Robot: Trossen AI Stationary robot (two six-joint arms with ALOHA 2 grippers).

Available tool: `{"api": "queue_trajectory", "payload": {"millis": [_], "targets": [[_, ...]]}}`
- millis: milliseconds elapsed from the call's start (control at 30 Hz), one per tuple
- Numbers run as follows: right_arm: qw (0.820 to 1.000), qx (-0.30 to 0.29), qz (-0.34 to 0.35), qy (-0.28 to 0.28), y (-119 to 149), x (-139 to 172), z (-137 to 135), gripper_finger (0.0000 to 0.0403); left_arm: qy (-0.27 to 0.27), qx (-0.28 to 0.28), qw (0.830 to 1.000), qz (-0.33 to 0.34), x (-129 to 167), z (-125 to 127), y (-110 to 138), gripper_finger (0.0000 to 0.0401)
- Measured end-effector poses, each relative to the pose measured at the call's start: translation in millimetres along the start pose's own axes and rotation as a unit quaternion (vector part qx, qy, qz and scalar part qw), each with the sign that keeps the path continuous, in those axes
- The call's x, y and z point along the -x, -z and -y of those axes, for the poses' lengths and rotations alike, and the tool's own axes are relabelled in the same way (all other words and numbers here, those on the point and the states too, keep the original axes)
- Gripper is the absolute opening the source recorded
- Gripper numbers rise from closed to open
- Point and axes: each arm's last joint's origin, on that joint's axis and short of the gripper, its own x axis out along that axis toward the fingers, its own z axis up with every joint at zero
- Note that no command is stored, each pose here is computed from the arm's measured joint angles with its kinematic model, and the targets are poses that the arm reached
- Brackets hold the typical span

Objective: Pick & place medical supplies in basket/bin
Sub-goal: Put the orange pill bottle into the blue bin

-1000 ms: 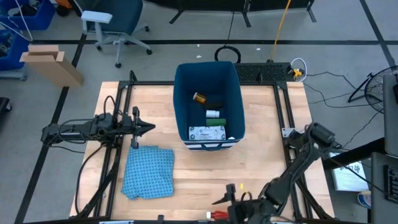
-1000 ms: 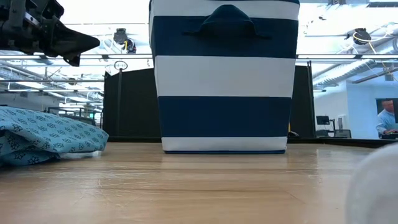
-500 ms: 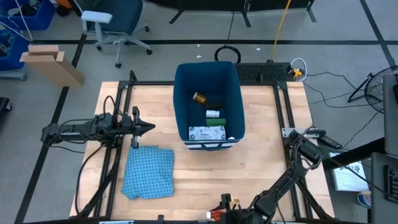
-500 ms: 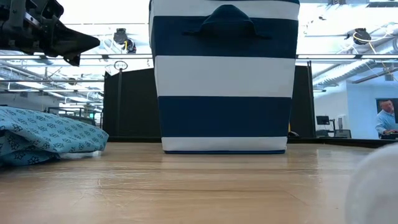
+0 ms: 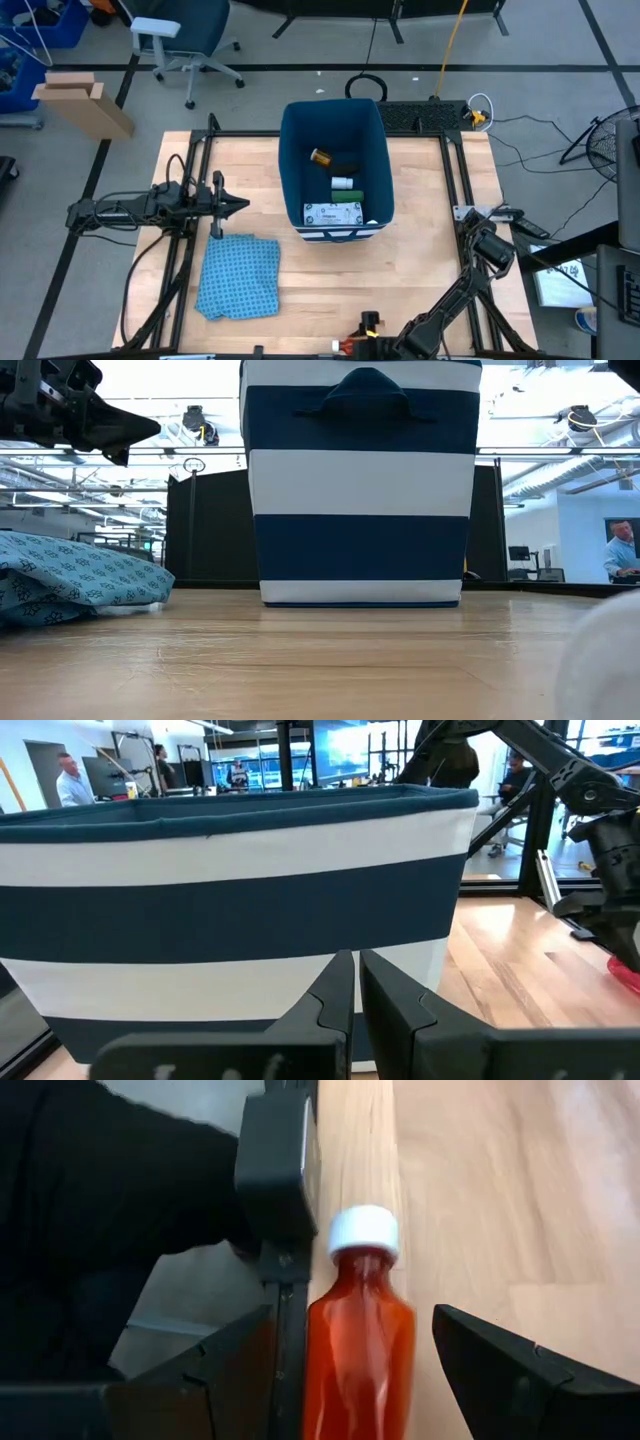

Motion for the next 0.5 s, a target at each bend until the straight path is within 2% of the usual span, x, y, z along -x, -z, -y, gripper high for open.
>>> {"api": "queue_trajectory", "payload": {"millis": [233, 500], "targets": [[1.0, 0.006, -0.021, 0.0, 3.2, 0.0, 1.5, 0.0263, 0.0, 0.0, 1.0, 0.0, 0.0, 0.0, 0.0, 0.0026], [0.998, 0.005, -0.06, 0.004, 17.5, -18.0, 3.5, 0.0263, 0.0, -0.001, 1.0, 0.0, 0.0, 0.0, -0.1, 0.0026]]}}
